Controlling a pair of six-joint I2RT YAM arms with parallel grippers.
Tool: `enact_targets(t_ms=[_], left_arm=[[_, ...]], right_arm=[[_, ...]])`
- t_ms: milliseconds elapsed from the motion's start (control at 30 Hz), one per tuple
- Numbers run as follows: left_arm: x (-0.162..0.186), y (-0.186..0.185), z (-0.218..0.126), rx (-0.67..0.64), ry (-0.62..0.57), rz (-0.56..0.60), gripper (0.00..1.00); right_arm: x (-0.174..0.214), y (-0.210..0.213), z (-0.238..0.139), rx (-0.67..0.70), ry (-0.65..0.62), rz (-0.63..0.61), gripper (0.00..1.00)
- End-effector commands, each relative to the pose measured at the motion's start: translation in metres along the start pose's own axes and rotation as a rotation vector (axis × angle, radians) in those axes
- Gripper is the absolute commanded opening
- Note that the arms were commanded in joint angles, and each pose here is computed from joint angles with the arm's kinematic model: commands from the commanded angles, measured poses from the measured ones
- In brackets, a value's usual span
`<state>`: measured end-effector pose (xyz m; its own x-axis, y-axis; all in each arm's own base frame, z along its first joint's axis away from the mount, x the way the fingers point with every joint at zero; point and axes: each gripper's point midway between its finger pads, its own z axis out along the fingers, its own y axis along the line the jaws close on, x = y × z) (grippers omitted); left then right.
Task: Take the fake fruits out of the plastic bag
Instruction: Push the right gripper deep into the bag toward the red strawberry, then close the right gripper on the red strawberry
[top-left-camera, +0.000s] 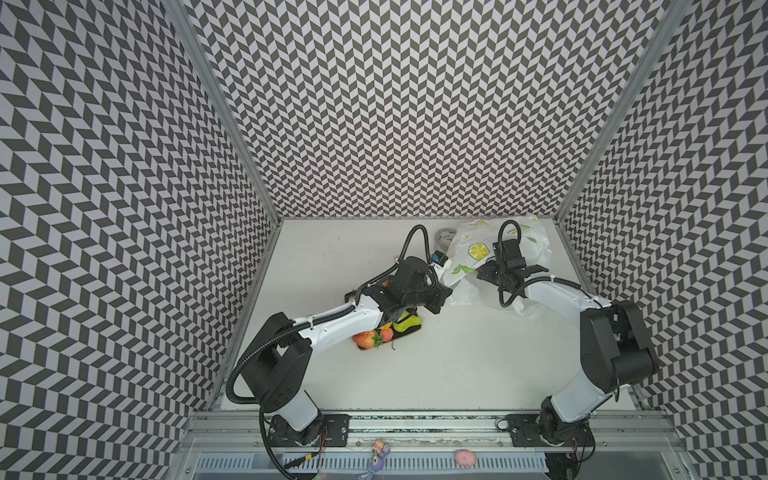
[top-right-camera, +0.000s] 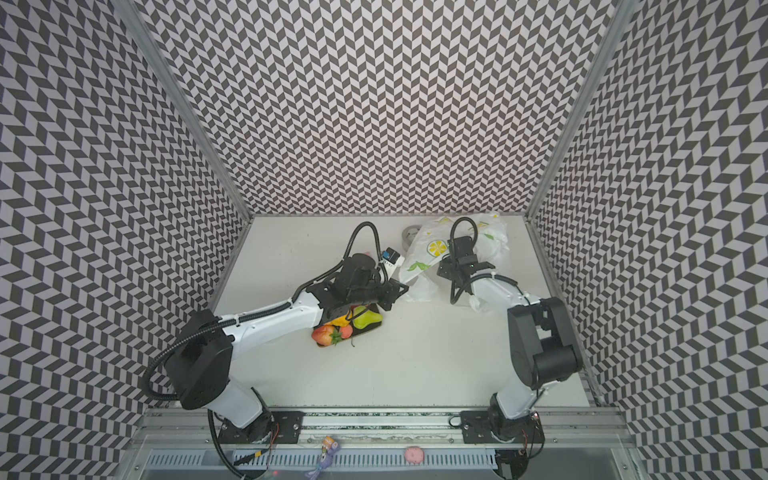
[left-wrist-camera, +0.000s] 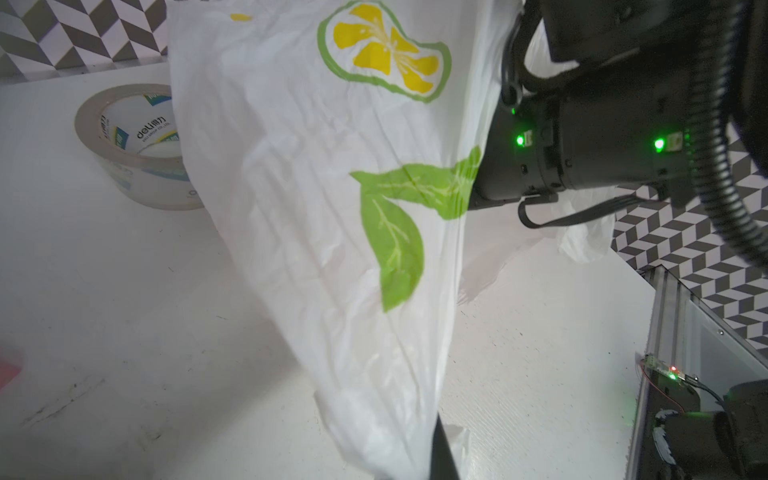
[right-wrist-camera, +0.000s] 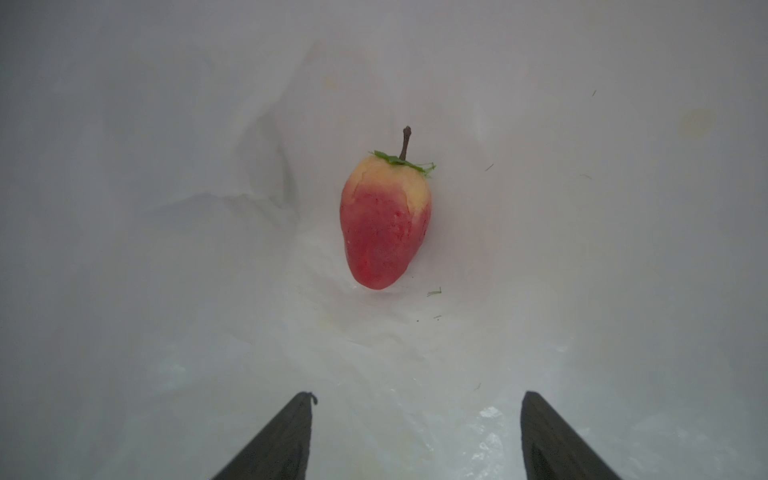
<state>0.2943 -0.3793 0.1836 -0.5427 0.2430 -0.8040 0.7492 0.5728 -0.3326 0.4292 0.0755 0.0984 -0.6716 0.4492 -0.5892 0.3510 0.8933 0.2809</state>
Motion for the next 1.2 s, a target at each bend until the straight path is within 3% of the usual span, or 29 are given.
enact_targets(t_ms=[0, 800, 1167], left_arm=[[0.009, -0.01, -0.001, 0.023, 0.026, -0.003, 0.0], [0.014, -0.047, 0.003, 0.107, 0.068, 0.043, 0.0], [0.013, -0.05, -0.003, 0.098, 0.068, 0.052, 0.0]], right_arm=[[-0.017, 0.011, 0.01, -0.062, -0.056, 0.16, 0.8], [-0.046, 0.014, 0.068, -0.025, -0.157, 0.222, 0.85], [-0.051, 0.004, 0.105, 0.098, -0.148, 0.173, 0.72]])
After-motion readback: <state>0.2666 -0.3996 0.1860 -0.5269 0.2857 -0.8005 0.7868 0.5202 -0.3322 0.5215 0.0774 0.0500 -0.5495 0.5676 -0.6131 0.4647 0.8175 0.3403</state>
